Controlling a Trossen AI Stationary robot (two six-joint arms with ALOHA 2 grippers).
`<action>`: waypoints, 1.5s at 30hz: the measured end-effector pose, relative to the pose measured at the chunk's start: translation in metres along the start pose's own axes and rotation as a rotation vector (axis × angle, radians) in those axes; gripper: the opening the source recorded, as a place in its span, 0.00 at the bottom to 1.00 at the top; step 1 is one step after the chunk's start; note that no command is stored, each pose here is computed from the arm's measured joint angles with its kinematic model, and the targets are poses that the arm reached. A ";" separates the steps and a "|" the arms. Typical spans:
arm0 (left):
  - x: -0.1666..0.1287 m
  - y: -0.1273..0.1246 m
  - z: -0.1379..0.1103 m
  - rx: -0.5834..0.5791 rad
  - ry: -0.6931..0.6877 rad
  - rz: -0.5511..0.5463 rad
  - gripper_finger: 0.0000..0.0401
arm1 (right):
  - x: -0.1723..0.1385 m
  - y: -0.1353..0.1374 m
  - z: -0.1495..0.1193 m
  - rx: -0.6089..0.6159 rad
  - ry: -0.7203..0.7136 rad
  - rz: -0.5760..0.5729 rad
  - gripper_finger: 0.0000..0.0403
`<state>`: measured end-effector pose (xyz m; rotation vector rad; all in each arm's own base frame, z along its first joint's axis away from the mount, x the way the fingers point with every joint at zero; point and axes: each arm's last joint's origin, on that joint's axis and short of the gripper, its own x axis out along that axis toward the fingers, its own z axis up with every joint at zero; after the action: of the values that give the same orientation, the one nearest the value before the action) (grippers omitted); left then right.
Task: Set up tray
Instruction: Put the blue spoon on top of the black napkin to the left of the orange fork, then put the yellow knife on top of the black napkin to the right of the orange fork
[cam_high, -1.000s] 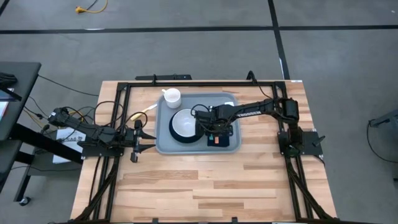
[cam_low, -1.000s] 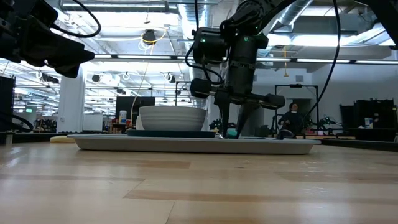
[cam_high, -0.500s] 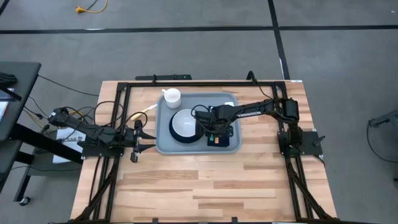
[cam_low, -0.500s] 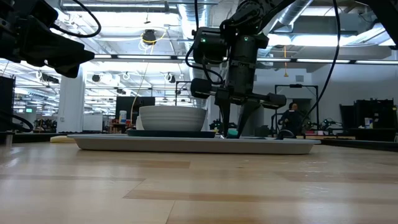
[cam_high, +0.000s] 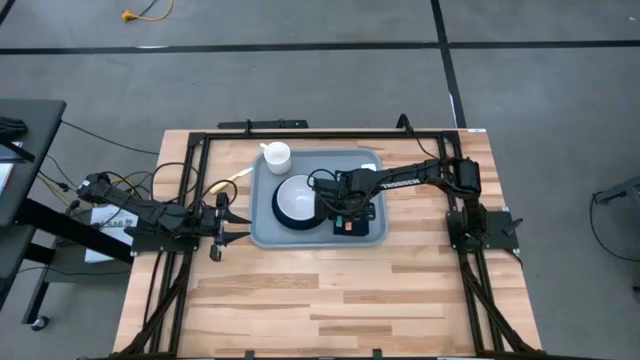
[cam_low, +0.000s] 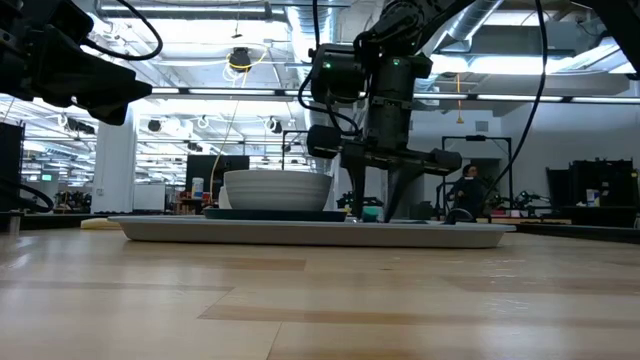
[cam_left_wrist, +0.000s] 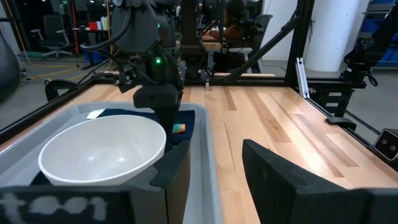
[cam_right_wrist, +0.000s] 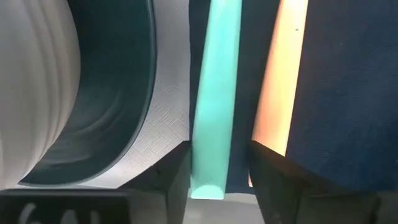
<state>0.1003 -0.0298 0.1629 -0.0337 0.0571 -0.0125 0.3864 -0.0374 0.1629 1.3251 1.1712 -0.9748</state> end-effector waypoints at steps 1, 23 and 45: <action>0.000 0.000 0.000 0.000 0.000 0.000 0.34 | 0.000 0.000 0.000 0.000 0.000 0.000 0.38; 0.000 0.000 0.000 0.000 0.000 0.000 0.34 | -0.032 -0.008 -0.011 -0.138 -0.048 -0.014 0.45; 0.000 0.000 0.000 0.000 0.000 0.000 0.34 | -0.140 -0.106 -0.117 -0.842 -0.498 -0.275 0.32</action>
<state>0.1003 -0.0298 0.1629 -0.0336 0.0575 -0.0128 0.2485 0.0583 0.2912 0.2378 1.1798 -0.7900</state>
